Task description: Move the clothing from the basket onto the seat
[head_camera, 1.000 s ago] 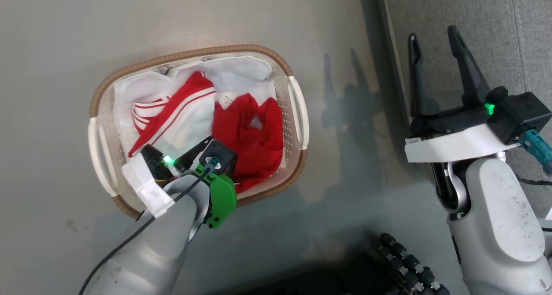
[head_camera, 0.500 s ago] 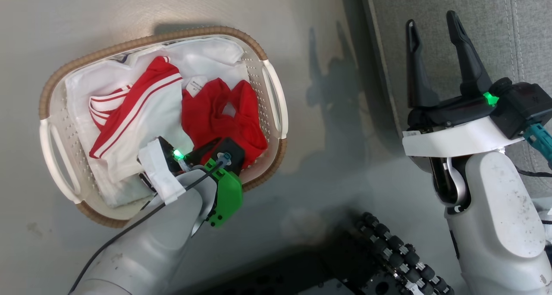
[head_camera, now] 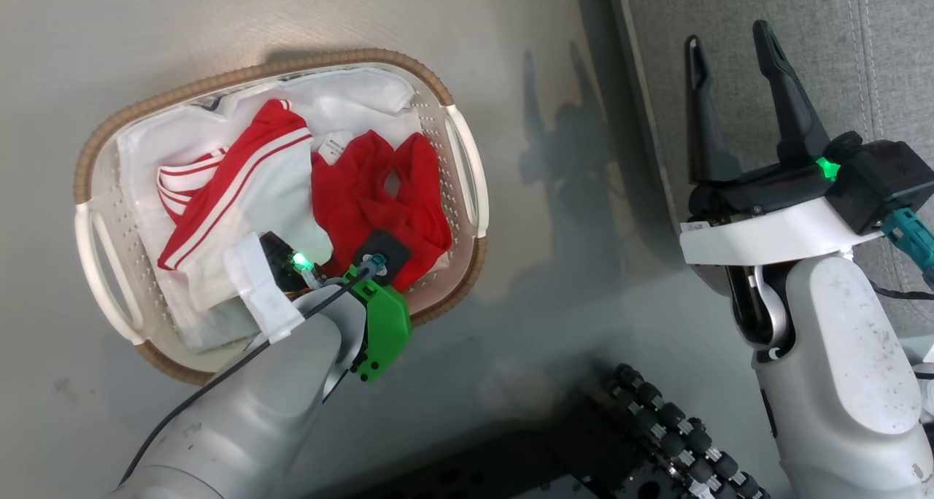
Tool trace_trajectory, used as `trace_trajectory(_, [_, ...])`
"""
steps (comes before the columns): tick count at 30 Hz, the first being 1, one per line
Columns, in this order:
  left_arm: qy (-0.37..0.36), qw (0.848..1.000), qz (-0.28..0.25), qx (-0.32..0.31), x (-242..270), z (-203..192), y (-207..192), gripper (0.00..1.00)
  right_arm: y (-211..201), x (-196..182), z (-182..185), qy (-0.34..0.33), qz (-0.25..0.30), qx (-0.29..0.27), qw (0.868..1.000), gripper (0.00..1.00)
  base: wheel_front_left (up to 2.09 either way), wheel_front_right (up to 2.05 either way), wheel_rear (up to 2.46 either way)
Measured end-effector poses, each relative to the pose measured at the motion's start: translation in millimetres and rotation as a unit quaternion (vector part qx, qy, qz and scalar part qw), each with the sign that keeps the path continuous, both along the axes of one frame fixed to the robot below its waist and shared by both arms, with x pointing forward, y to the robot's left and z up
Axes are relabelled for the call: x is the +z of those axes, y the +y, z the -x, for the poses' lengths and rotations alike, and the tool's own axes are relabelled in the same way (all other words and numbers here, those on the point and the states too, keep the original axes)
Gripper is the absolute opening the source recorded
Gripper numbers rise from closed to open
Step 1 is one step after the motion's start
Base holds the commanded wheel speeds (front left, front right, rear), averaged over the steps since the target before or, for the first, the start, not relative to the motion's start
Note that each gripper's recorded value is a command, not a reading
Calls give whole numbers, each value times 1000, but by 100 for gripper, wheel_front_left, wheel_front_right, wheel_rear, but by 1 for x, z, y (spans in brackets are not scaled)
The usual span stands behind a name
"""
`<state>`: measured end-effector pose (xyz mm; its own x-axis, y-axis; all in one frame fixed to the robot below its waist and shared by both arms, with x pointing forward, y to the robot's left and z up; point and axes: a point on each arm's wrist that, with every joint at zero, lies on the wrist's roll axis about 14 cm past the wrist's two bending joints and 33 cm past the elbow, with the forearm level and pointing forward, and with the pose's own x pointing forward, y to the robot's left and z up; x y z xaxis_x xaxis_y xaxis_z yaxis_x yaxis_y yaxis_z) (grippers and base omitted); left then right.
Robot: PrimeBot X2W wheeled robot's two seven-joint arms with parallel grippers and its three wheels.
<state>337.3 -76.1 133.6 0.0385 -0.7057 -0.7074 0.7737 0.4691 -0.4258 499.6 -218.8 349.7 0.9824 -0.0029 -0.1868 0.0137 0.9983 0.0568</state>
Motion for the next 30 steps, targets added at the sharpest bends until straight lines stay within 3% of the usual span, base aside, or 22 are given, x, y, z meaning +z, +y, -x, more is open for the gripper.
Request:
trace_trajectory(13, [-109,987,60,99,60,-72,11,0,4,22,3,-14,11,3,1000,100,0,0,0])
trace_trajectory(21, [-177,965,97,168,129,-105,25,0,10,45,18,-24,18,10,999,100,0,0,0])
trace_trajectory(30, [-264,933,142,200,220,-109,45,0,22,76,50,-40,11,19,999,100,0,0,0])
